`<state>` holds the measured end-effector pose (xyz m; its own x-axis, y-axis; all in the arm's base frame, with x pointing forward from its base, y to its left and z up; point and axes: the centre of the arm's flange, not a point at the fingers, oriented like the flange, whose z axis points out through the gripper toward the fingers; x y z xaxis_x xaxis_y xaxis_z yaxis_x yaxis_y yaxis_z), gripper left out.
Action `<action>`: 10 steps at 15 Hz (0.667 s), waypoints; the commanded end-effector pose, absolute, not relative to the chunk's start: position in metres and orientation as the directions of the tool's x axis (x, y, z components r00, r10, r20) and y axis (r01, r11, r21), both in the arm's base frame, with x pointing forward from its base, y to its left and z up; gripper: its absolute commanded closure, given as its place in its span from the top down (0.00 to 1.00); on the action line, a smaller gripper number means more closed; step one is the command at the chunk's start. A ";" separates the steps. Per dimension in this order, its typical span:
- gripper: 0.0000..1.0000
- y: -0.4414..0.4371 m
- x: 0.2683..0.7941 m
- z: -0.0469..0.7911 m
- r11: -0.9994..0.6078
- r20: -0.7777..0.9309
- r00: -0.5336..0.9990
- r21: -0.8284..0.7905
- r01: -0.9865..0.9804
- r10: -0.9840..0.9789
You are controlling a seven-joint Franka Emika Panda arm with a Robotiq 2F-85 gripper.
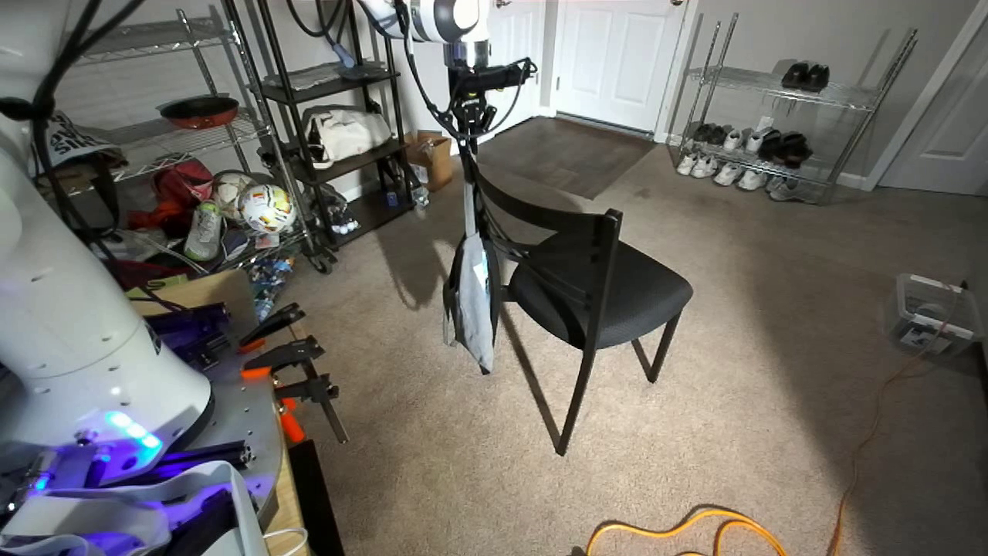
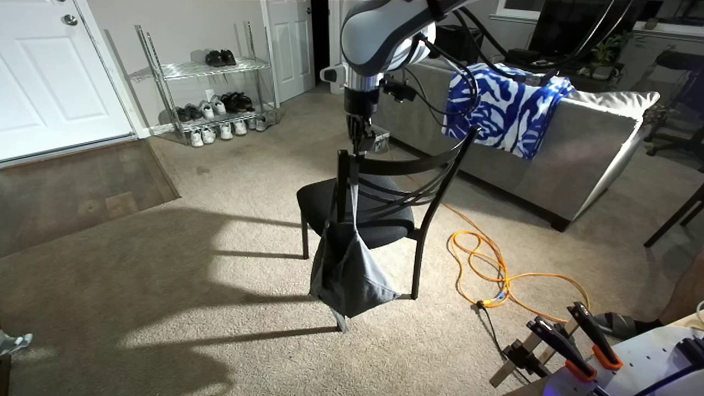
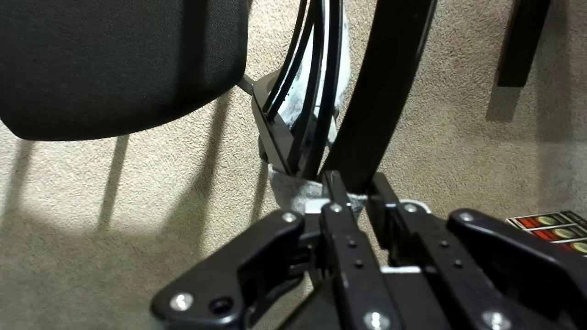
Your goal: Move the grey bag to the right side of the chair
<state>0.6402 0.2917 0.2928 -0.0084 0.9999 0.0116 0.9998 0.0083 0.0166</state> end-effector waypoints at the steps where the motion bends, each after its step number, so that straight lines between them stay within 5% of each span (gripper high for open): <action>1: 0.04 0.290 0.622 0.322 0.036 0.048 -0.039 0.058 0.998 0.998; 10: 0.04 0.299 0.600 0.414 0.019 0.156 -0.050 0.195 0.981 0.987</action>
<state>0.6241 0.3077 0.3831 -0.0257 0.9935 0.1109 0.9864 0.0071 0.1643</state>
